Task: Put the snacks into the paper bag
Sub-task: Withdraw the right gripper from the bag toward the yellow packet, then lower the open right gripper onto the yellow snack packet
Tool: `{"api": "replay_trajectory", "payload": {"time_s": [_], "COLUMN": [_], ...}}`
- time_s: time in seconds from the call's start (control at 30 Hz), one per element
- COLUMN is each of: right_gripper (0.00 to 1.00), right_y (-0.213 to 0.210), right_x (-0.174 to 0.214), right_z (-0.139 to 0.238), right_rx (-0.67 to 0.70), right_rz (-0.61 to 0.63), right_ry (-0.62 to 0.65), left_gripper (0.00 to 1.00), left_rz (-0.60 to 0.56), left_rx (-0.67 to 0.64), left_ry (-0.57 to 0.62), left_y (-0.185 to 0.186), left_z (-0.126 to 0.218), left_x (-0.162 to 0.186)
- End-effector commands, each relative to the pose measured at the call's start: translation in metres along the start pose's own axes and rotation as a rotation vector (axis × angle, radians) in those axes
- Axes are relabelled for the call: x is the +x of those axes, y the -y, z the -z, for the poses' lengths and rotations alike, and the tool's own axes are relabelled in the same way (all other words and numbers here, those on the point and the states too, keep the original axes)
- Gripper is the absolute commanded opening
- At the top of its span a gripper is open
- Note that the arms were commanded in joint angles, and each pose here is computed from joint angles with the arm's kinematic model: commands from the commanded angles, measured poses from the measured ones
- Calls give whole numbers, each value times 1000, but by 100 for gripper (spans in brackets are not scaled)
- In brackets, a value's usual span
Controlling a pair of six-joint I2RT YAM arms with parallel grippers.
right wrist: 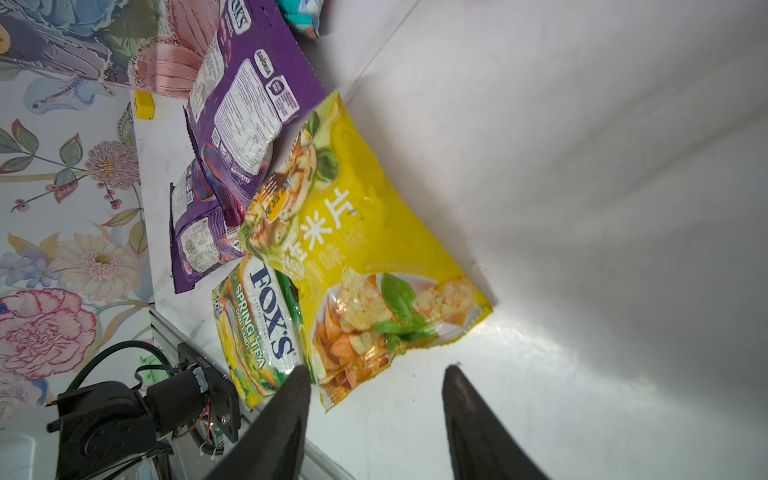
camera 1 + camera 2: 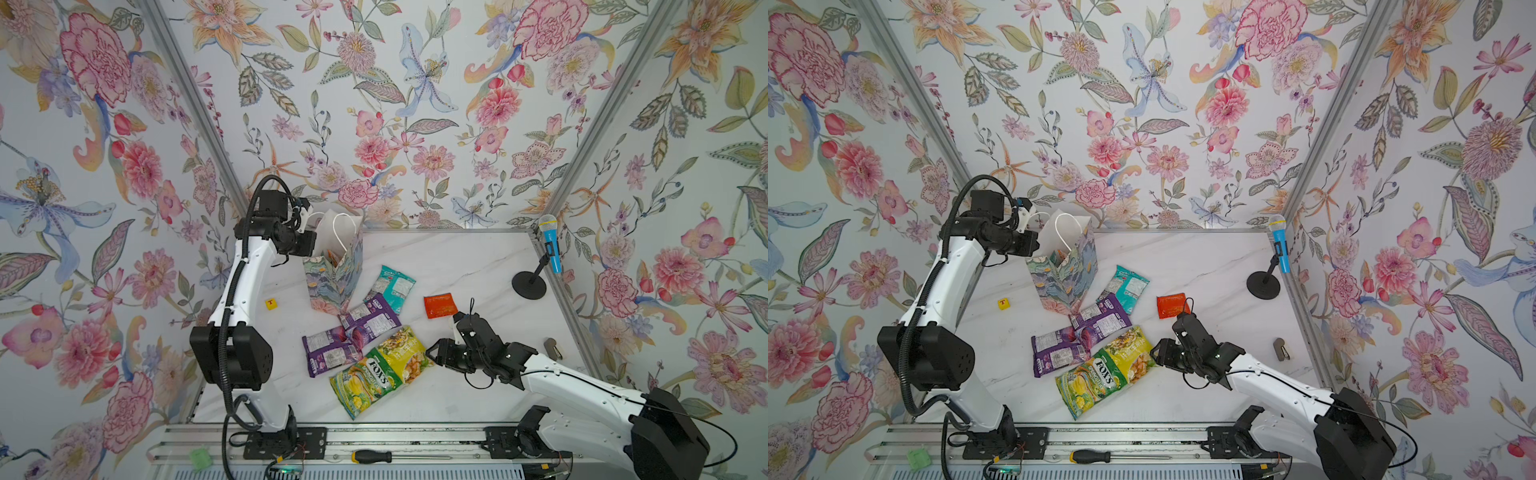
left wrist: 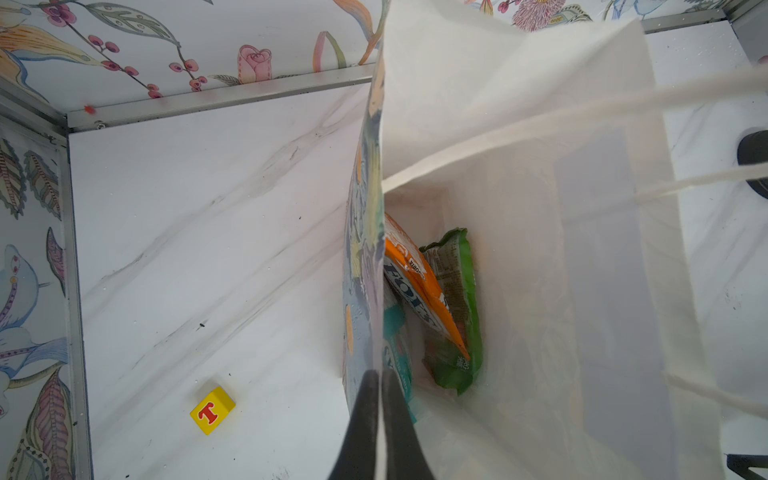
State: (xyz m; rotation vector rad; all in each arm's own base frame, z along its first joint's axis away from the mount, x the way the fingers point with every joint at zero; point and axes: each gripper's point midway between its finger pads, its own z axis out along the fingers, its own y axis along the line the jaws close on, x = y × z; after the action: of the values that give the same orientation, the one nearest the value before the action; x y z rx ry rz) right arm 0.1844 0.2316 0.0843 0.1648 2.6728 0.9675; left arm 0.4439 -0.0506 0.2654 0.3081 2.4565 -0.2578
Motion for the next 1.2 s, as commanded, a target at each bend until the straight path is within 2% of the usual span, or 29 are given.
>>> {"api": "replay_trajectory", "payload": {"time_s": [0.0, 0.2, 0.4, 0.63, 1.1, 1.17], "right_gripper": [54, 54, 54, 54, 53, 53], "right_y": [9, 25, 22, 23, 5, 5], "right_x": [14, 23, 24, 13, -41, -65], "right_z": [3, -4, -18, -29, -44, -40], "right_rx": [-12, -35, -59, -73, -142, -145], "right_rz": [-127, -202, -202, -219, -220, -221], "right_ry": [-23, -37, -70, -42, 83, 130], "left_gripper": [2, 2, 2, 2, 2, 2], "left_rz": [1, 2, 3, 1, 1, 0], "left_rx": [-16, -11, -5, -5, -9, -8], "left_ry": [38, 41, 41, 42, 42, 40], "left_y": [-2, -1, 0, 0, -1, 0], "left_z": [13, 13, 13, 13, 14, 13], "left_x": [-7, -7, -7, -8, -7, -7]}}
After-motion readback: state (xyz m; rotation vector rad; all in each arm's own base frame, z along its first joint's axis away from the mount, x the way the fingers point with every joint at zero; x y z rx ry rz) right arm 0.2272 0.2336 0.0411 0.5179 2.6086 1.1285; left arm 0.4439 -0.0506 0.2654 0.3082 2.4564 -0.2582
